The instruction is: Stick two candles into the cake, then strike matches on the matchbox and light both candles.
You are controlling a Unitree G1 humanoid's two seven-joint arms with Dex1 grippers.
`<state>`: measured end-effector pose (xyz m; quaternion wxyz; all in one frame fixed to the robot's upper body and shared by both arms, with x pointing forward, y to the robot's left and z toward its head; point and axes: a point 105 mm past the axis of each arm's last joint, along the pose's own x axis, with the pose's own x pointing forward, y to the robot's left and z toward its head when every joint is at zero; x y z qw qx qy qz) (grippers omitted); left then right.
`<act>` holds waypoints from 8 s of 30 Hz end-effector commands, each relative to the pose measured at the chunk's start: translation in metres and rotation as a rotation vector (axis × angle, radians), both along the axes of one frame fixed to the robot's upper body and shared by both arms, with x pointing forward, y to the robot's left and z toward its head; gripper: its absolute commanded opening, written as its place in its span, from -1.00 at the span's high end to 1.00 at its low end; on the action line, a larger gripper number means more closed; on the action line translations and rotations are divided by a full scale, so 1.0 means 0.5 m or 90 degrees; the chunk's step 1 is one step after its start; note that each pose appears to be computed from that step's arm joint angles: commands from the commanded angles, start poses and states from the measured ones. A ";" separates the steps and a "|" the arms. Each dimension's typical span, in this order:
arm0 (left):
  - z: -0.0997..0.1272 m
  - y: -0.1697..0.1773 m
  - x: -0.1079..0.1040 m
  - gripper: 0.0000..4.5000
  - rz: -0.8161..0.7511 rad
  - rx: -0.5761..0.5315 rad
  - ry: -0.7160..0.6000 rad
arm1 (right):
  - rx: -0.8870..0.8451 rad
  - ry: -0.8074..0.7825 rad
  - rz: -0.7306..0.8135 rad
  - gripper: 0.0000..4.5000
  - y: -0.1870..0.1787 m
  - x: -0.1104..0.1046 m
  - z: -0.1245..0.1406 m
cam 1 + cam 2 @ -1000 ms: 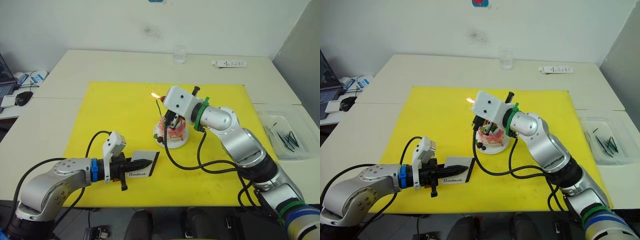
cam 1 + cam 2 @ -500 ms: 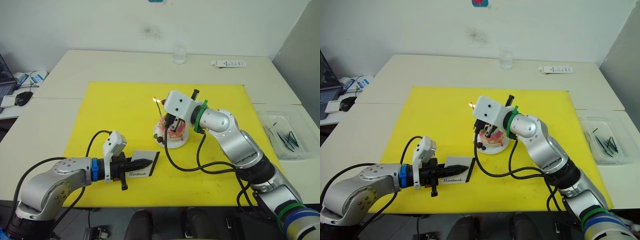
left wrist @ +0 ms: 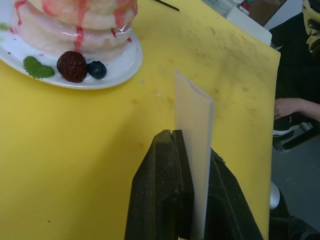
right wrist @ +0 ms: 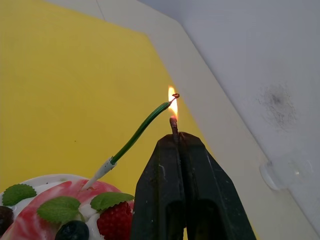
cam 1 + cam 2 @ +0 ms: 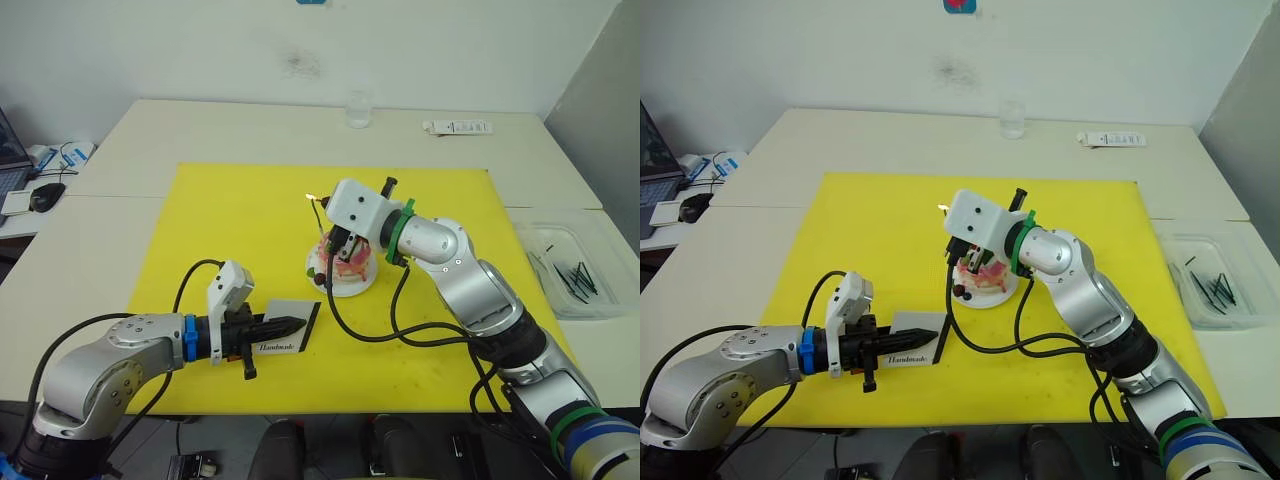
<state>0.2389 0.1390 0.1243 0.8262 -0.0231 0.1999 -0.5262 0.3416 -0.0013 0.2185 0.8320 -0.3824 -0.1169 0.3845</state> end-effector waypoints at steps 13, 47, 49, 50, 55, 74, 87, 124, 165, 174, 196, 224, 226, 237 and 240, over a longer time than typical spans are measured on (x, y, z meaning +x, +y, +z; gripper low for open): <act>0.016 -0.010 -0.004 1.00 -0.018 -0.005 -0.021 | 0.017 -0.033 0.018 1.00 0.005 -0.015 0.029; 0.019 -0.017 -0.005 1.00 -0.025 -0.006 -0.021 | 0.041 -0.049 0.005 1.00 -0.005 -0.016 0.051; 0.018 -0.017 -0.005 1.00 -0.027 -0.007 -0.021 | 0.056 -0.059 -0.003 1.00 -0.009 -0.013 0.064; 0.018 -0.017 -0.005 1.00 -0.027 -0.007 -0.020 | 0.069 -0.063 -0.006 1.00 -0.010 -0.013 0.074; 0.017 -0.019 -0.006 1.00 -0.029 -0.009 -0.018 | 0.123 -0.068 -0.010 1.00 -0.014 -0.020 0.114; 0.072 -0.072 -0.057 1.00 -0.125 -0.103 0.032 | 0.129 -0.028 -0.357 1.00 -0.425 -0.048 0.137; 0.058 -0.106 -0.065 1.00 -0.128 -0.126 0.040 | 0.188 0.136 -0.618 1.00 -0.664 -0.048 -0.065; 0.052 -0.104 -0.053 1.00 -0.118 -0.113 0.031 | 0.265 0.207 -0.234 -0.98 -0.395 -0.091 -0.121; 0.064 -0.112 -0.057 1.00 -0.113 -0.110 0.024 | 0.306 0.323 -0.229 0.99 -0.377 -0.012 -0.244; 0.065 -0.110 -0.036 1.00 -0.077 -0.118 0.013 | 0.241 0.311 -0.109 0.99 -0.305 -0.102 -0.158; 0.085 -0.146 0.032 1.00 0.035 -0.211 0.043 | -0.054 0.222 0.133 0.99 -0.150 -0.199 -0.083; 0.123 -0.160 0.028 1.00 0.010 -0.233 -0.008 | -0.140 0.211 0.190 0.99 -0.116 -0.198 -0.124; 0.171 -0.148 0.041 1.00 0.003 -0.212 -0.096 | -0.182 0.231 0.231 0.99 -0.130 -0.227 -0.131; 0.180 -0.085 0.018 1.00 -0.006 -0.124 -0.126 | -0.111 0.254 0.189 0.99 -0.165 -0.207 -0.078; 0.157 -0.085 0.020 1.00 0.012 -0.118 -0.115 | -0.088 0.258 0.172 0.99 -0.161 -0.198 -0.071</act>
